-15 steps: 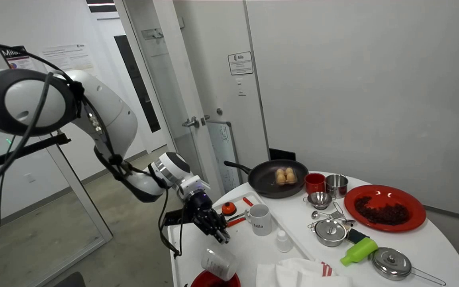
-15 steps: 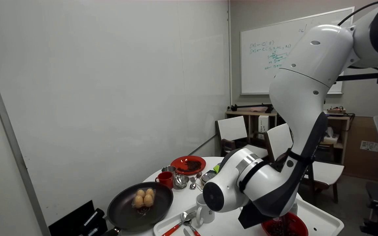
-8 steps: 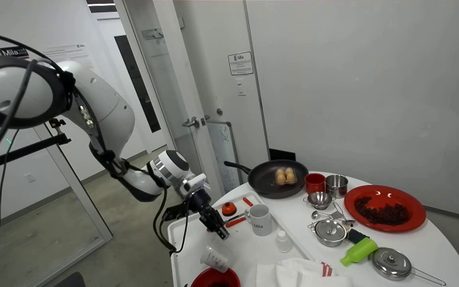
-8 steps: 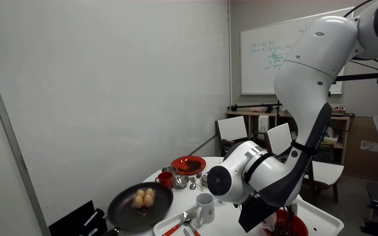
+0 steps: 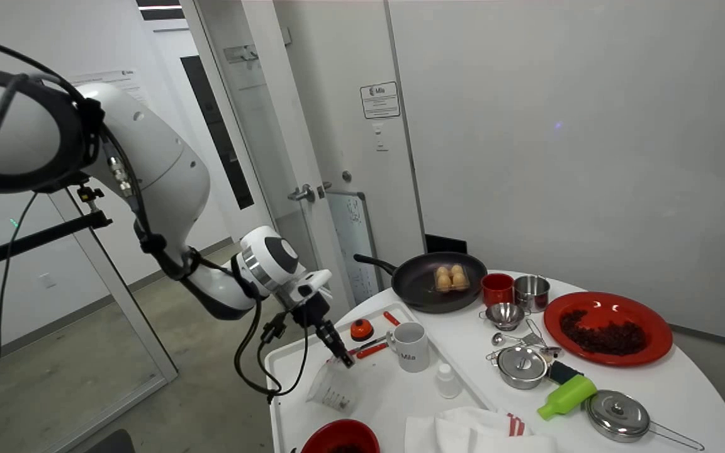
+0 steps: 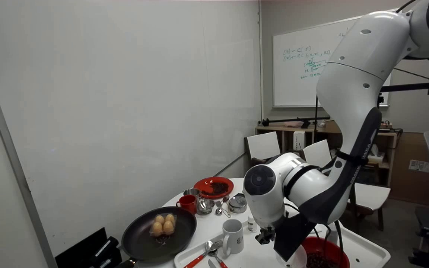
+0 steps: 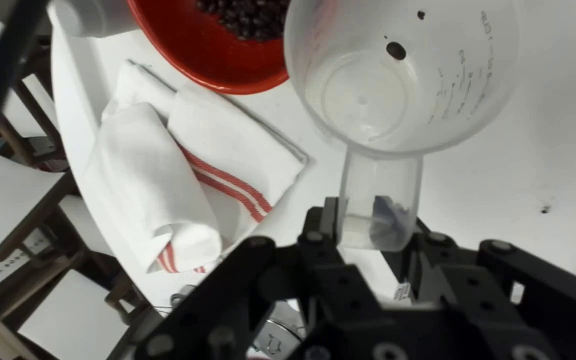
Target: Pour the contents of the jar into the red bowl
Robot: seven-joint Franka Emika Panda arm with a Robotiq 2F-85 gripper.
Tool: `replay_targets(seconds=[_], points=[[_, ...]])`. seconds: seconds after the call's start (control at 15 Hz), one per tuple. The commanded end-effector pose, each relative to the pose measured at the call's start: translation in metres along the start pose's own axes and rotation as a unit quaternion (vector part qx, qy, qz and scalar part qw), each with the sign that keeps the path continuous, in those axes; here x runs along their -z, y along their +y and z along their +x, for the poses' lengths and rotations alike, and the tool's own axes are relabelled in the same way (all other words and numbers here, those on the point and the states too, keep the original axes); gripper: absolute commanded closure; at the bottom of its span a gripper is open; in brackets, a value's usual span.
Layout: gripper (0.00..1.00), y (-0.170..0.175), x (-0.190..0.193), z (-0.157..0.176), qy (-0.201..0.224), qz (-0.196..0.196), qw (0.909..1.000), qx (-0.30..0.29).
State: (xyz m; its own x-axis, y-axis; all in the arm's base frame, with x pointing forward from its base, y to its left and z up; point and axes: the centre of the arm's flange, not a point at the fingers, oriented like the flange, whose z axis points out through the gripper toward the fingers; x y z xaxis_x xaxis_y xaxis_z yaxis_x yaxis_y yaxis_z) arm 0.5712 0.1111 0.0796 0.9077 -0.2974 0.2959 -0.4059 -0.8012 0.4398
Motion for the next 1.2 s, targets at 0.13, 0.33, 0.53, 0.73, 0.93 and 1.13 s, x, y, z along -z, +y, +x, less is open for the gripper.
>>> replay_targets(seconds=[0.13,0.33,0.53,0.73,0.93,1.13], points=[[0.91,-0.006,0.01,0.003,-0.052,0.097,0.989,0.099],[0.91,-0.022,0.013,0.003,-0.079,0.136,0.9754,0.155],[0.91,-0.038,0.014,-0.001,-0.108,0.173,0.9559,0.211],[0.91,-0.049,0.006,-0.006,-0.152,0.198,0.9319,0.264],[0.91,-0.054,-0.014,-0.012,-0.2,0.179,0.9213,0.282],[0.9,-0.053,-0.031,-0.012,-0.212,0.14,0.9282,0.272]])
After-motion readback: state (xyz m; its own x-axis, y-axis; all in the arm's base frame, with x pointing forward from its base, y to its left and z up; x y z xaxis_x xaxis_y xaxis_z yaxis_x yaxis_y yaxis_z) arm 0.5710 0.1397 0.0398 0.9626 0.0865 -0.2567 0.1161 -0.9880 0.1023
